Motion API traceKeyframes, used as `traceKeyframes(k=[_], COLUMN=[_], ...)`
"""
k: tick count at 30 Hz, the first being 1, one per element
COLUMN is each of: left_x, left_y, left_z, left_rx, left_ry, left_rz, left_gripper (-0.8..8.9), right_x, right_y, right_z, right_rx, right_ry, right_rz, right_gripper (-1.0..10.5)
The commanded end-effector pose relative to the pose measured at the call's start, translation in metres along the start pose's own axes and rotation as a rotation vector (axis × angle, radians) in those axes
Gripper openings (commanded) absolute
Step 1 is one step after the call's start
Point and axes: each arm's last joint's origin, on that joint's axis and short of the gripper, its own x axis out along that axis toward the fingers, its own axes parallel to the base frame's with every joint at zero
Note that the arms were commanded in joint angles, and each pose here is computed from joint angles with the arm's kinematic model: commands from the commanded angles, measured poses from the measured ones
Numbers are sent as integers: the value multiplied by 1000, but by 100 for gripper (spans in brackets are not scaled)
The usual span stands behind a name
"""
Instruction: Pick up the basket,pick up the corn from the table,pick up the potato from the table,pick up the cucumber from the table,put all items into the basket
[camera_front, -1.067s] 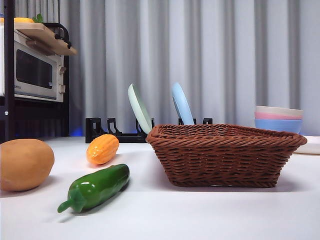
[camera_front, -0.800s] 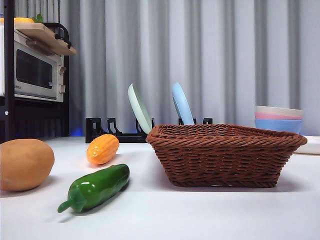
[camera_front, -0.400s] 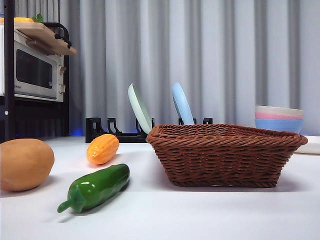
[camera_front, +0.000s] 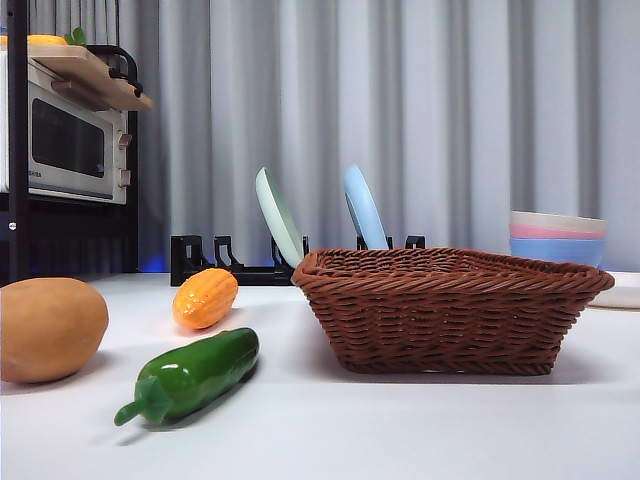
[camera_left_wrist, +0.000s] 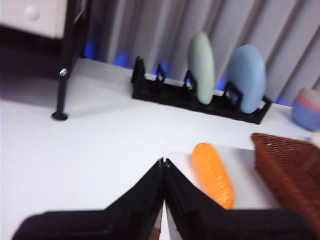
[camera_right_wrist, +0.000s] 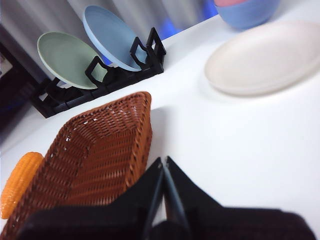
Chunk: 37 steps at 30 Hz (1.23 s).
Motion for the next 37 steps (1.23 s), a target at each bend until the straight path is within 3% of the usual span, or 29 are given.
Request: traceKeyframes(k=[1, 10, 17, 18, 20, 22, 28, 37], left_x=[4, 37, 70, 73, 79, 83, 87, 90], left_y=[-5, -15, -14, -14, -14, -13, -15, -19], left_z=[17, 65, 77, 76, 74, 71, 69, 71], left_rx=[34, 40, 13, 8, 1, -5, 0, 0], left_ry=[36, 320, 507, 520, 544, 563, 575, 543], left_rz=[-34, -181, -275, -279, -280, -271, -284, -301], left_gripper=[-7, -5, 15, 60, 237, 328, 326, 326], right_x=[7, 46, 80, 83, 88, 91, 94, 136], right_y=[8, 29, 32, 32, 31, 30, 31, 45], right_z=[24, 86, 100, 99, 97, 95, 97, 97], right_rx=[-41, -121, -118, -114, -112, -108, -121, -187], right_ry=[28, 305, 498, 506, 523, 536, 511, 570], right_rz=[-1, 132, 260, 259, 251, 250, 257, 160], right_gripper=[-9, -2, 14, 48, 218, 360, 391, 379])
